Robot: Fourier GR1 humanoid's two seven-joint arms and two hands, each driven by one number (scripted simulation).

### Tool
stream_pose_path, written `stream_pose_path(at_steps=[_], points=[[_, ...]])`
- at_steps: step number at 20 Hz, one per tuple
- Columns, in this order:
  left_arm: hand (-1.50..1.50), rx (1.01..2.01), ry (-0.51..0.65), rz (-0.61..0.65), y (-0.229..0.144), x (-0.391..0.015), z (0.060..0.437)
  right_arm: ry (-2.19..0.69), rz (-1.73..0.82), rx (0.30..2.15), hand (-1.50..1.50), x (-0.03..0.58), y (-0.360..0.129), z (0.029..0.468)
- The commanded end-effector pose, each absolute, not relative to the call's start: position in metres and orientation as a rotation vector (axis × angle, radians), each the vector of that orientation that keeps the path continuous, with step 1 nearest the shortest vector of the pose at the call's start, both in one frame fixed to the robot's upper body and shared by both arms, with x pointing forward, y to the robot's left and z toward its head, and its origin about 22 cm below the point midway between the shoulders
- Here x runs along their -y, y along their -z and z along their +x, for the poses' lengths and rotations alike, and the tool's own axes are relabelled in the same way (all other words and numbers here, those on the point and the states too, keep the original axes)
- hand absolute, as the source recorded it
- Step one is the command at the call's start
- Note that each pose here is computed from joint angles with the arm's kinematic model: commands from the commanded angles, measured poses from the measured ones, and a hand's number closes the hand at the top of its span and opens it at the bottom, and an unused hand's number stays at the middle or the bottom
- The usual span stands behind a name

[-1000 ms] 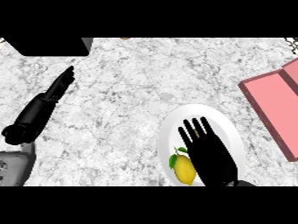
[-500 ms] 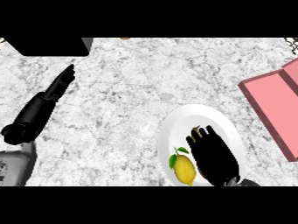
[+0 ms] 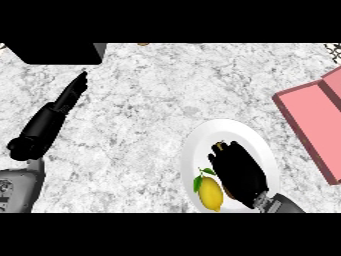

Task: Pick the pear from the plate and place it in the cardboard box

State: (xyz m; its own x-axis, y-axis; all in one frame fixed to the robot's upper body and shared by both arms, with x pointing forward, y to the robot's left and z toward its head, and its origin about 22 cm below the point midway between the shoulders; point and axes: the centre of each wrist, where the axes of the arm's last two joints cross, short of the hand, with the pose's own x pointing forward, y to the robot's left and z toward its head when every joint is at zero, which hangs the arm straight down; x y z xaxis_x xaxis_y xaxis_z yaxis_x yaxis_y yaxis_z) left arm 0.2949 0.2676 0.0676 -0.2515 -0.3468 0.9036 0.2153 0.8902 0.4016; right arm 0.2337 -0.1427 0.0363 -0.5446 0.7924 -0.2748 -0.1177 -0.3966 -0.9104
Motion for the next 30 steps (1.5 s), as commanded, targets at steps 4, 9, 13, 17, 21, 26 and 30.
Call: stream_pose_path(at_steps=[4,9,13,17,21,26,30], points=[[0.00,1.765,0.556,0.079,-0.067,-0.259,0.292,-1.369,-0.861,1.181,1.50,0.132,-0.047,0.297],[0.00,1.763,0.562,0.071,-0.060,-0.253,0.294,-1.153,-0.912,1.249,1.50,0.108,-0.091,0.358],[0.00,1.754,0.548,0.070,-0.067,-0.279,0.288,-1.165,-1.072,1.352,1.50,0.110,-0.091,0.380],[0.00,1.741,0.523,0.079,-0.064,-0.269,0.286,-1.129,-1.183,1.417,1.50,0.114,-0.130,0.375],[0.00,1.728,0.533,0.102,-0.069,-0.277,0.285,-0.905,-1.253,1.442,1.50,0.096,-0.173,0.364],[0.00,1.745,0.519,0.104,-0.060,-0.276,0.288,-0.499,-1.345,1.410,1.50,0.152,-0.224,0.380],[0.00,1.752,0.508,0.092,-0.060,-0.268,0.289,-0.386,-1.431,1.319,1.50,0.180,-0.223,0.388]])
